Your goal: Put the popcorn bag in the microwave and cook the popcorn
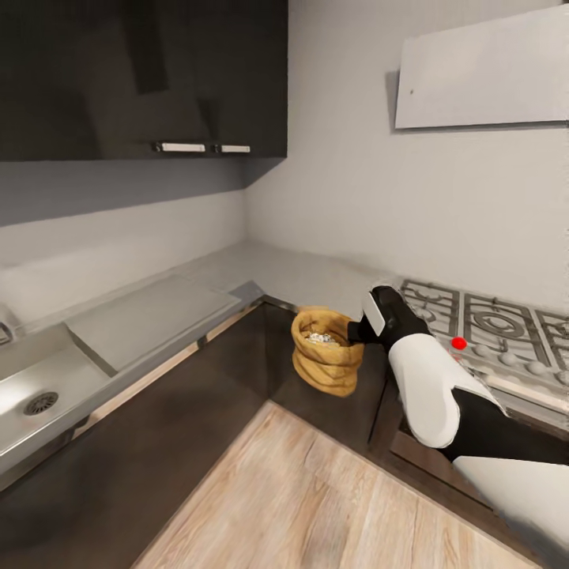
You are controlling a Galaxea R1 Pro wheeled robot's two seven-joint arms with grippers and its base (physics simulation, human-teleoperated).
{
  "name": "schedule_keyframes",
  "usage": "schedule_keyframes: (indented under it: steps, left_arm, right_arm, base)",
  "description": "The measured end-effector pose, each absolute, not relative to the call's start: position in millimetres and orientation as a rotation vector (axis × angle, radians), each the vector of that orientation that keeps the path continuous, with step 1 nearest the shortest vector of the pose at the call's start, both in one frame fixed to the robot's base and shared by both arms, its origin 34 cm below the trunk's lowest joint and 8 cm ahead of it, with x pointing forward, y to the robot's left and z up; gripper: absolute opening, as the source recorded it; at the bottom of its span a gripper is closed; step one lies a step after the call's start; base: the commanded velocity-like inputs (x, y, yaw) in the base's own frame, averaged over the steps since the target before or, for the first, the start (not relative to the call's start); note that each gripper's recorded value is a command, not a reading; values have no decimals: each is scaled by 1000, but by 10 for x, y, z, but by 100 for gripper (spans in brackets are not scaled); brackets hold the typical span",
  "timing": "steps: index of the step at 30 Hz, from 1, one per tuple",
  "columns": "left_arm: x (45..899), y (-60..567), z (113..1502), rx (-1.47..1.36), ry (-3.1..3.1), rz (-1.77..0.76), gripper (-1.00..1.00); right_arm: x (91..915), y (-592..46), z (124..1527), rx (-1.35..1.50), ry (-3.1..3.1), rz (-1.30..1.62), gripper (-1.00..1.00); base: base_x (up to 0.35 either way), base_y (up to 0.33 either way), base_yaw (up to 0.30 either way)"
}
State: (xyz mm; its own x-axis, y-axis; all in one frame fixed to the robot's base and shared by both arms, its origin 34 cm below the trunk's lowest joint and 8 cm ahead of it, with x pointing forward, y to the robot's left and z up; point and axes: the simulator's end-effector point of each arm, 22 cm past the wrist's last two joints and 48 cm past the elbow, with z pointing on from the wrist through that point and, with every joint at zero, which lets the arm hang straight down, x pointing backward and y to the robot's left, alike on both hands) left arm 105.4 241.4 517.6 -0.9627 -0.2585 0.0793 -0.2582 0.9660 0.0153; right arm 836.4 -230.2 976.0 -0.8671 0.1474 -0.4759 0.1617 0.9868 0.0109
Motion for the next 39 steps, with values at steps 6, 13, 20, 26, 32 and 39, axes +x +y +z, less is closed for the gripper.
schedule_keyframes:
  steps: [6,13,20,26,32,39]
  left_arm:
    - [1089,2408,5174,401,-3044,-5,100]
    - [1131,2414,5171,401,-3055,-4,100]
    - [1173,2416,5168,402,-3066,-2,100]
    - [1208,2417,5166,404,-3075,-1,100]
    - [1245,2411,5165,406,-3084,3,100]
    - [1255,2405,5165,407,-3086,5,100]
  right_arm:
    - [8261,-2290,9612,216,2659,1,-100]
    - [8155,-2307,9483,224,2677,31,-100]
    - [8155,-2253,9556,212,2665,64,-100]
    - [8150,-2239,9619,210,2656,68,-100]
    - [8128,-2212,9658,202,2654,65,-100]
    - [8120,-2231,9638,201,2655,57,-100]
  base:
    - [0,0,-108]
    - [0,0,-112]
    - [0,0,-114]
    - [0,0,-115]
    - [0,0,-112]
    - [0,0,-15]
